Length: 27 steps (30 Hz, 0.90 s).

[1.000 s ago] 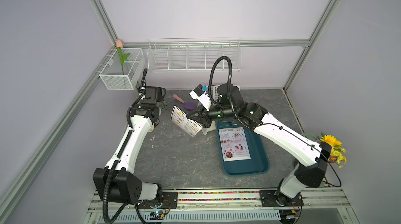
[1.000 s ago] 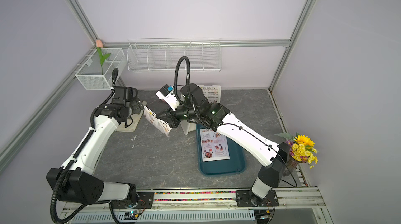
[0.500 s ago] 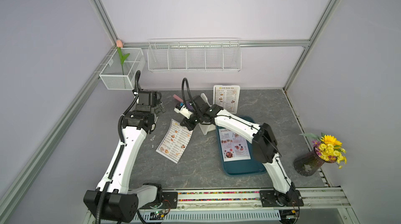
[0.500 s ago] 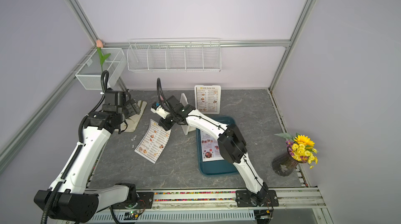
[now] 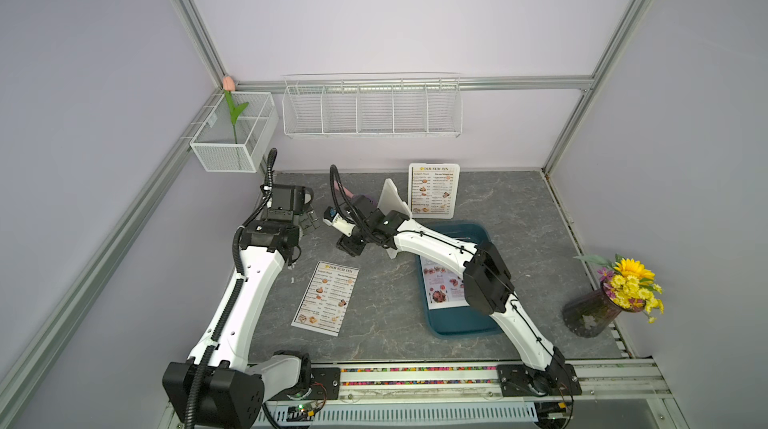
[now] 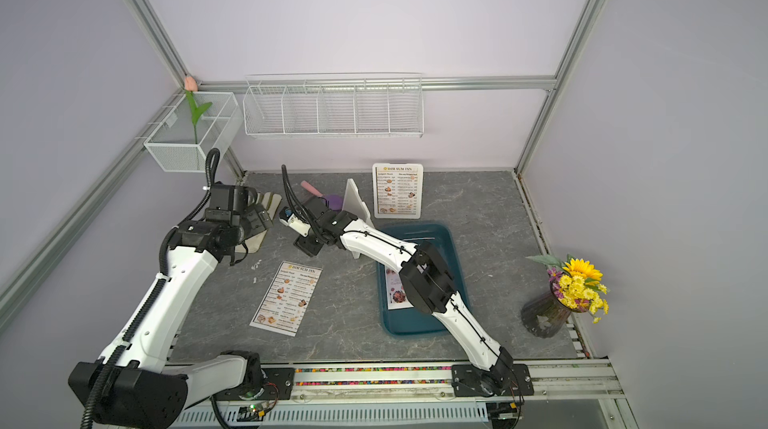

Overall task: Replace the menus in the menu holders
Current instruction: Place the menu at the center of the board, then pick up the menu from the storage box.

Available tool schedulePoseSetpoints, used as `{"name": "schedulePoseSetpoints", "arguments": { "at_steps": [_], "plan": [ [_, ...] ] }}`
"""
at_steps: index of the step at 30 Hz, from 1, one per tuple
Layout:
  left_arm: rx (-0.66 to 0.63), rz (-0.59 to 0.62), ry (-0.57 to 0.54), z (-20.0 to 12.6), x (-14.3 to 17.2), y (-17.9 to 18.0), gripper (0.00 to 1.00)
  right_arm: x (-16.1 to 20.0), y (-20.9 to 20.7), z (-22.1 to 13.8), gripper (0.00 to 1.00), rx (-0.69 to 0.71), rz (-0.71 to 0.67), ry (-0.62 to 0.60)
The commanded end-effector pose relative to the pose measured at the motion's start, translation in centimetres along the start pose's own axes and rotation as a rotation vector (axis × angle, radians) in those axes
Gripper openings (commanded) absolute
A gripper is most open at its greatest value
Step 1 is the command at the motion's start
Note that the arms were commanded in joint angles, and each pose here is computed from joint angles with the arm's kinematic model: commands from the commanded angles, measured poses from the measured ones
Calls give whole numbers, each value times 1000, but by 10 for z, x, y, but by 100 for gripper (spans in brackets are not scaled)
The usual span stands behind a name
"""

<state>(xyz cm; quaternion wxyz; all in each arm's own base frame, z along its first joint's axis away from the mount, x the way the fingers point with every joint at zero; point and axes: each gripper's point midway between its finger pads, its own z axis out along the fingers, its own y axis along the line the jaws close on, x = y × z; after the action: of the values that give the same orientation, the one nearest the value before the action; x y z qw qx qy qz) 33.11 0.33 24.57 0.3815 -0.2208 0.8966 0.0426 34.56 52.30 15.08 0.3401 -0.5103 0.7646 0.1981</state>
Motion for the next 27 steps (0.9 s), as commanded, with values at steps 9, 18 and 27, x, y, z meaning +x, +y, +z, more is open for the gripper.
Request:
{"name": "schedulePoseSetpoints", "arguments": {
  "at_steps": [9,18,27],
  "plan": [
    [103,119,112,10,50,-47,94,4,-51,-187,75,185,370,-101],
    [243,240,247,1,120,-88,93,168,-73,-244,81,309,687,97],
    [583,332,380,-41,202,-158,93,278,-76,-218,82,353,904,244]
  ]
}}
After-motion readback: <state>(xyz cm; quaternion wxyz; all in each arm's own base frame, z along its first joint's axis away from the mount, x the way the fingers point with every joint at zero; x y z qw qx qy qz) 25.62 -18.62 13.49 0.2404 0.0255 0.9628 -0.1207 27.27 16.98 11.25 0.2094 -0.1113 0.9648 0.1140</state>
